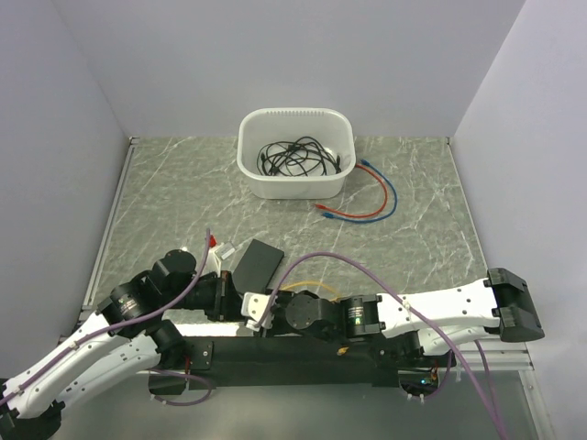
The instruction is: Insert the plug into the switch port
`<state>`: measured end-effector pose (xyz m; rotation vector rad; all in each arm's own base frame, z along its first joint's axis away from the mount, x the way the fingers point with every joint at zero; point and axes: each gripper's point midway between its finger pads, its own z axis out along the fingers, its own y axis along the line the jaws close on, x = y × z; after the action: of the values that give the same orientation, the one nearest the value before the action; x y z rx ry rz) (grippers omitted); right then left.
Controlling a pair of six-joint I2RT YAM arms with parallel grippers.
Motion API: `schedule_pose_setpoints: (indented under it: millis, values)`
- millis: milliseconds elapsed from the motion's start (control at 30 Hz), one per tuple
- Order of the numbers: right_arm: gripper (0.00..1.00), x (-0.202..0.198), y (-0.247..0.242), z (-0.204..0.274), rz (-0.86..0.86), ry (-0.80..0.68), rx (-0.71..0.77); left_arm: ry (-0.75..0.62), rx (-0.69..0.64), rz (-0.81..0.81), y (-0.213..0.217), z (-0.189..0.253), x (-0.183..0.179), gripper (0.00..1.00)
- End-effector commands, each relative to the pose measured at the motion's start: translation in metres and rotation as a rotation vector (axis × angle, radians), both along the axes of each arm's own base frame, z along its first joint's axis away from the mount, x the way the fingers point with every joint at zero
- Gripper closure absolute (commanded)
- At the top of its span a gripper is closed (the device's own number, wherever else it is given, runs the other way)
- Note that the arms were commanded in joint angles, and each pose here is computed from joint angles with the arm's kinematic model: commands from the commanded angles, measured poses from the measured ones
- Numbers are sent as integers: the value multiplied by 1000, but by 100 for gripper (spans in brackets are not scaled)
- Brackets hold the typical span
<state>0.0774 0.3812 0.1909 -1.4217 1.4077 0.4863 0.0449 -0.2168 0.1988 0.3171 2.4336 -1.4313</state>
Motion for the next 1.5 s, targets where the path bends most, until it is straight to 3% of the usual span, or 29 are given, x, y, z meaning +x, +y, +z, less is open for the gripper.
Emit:
schedule_pose_setpoints:
  millis: [0,233,500,667,867,1200,1467]
  values:
    - [50,-4,24,47,16,22,175,-57,-90,-36,-7,28,-2,99]
    - [78,-14,20,49,46,75,212,-62,-90,-26,-7,26,0,99]
    - [88,-23,16,56,78,126,267,-89,-49,33,-5,23,13,99]
    - [100,-24,16,57,72,145,284,-107,-21,91,-4,19,25,100]
    - [100,-19,11,52,26,175,304,-145,58,218,3,7,51,98]
    - [100,23,-16,17,-168,253,264,-188,144,374,11,-4,85,52]
    - [100,42,-34,-6,-253,342,242,-214,177,449,10,-7,105,42]
